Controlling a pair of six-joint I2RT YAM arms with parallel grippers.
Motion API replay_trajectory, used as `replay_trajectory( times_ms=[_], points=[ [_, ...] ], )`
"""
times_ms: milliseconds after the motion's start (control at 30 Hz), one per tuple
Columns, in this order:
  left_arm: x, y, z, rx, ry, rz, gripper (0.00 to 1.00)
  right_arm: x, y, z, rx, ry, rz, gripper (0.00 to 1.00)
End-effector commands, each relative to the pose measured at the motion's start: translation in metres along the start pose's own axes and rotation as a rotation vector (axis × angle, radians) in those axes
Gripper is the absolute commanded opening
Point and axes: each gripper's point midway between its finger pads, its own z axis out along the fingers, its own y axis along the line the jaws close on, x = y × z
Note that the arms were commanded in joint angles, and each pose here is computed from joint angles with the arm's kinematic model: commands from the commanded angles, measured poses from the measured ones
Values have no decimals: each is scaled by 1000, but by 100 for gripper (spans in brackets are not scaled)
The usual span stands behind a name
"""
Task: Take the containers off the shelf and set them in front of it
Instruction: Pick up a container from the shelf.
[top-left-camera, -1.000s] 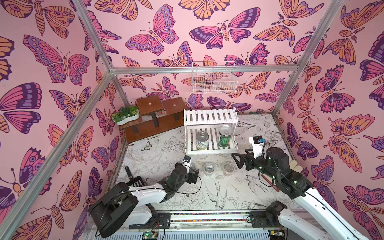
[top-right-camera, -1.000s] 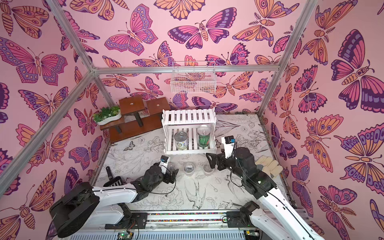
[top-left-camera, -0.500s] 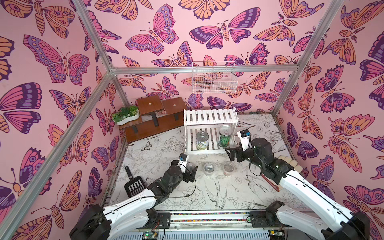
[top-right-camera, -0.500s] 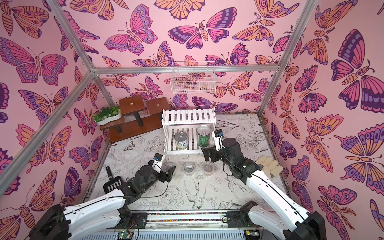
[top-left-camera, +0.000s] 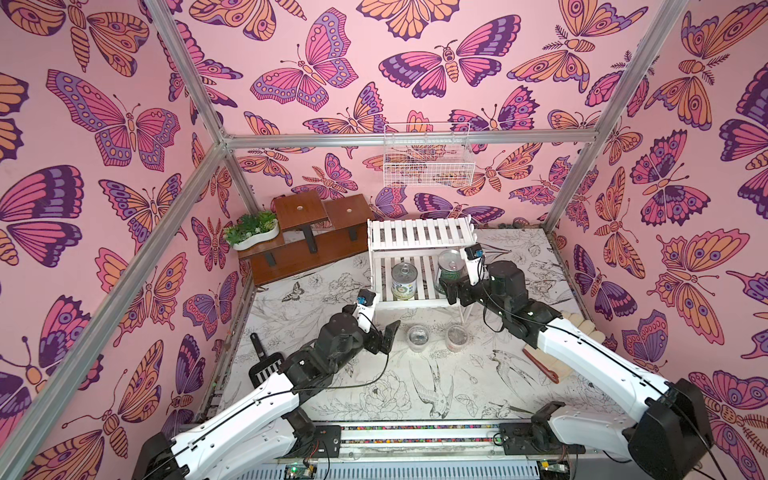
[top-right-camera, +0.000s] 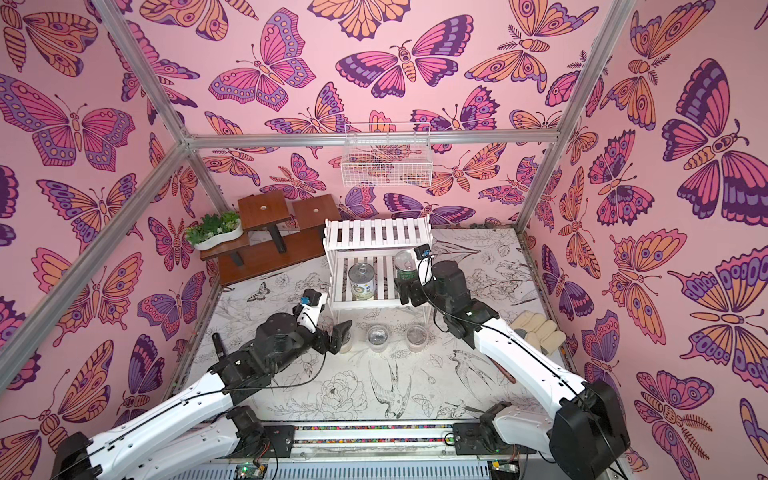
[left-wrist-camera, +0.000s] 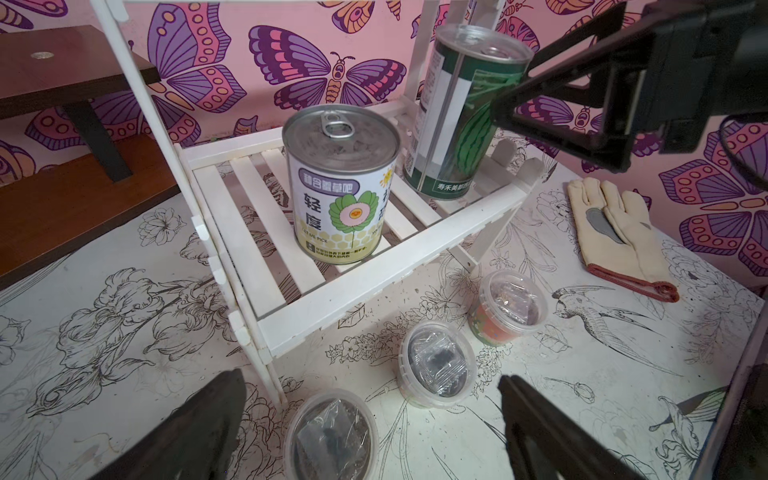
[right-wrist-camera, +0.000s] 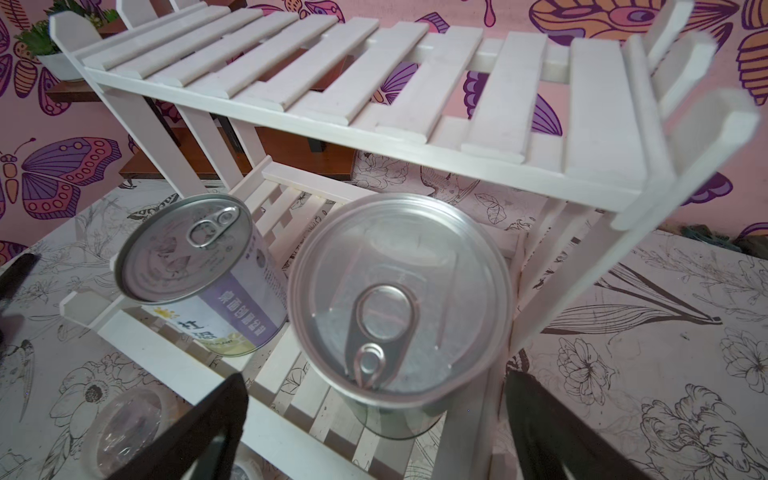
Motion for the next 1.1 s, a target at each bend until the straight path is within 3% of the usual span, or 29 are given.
replay_trajectory(
  times_ms=[0,467,733,1067],
  points=[
    [2,4,-4,-13,36,20,100,-30,-6,4,33,-81,-24,99],
    [-2,13,-5,-38,30,-13,100,-24,-15,37,84,-46,-47,100],
    [1,17,-5,-46,35,-27,100,-20,-12,37,69,-35,-48,73],
    [2,19,-6,-53,31,-39,100,-30,1,10,22,-52,-56,64]
  ],
)
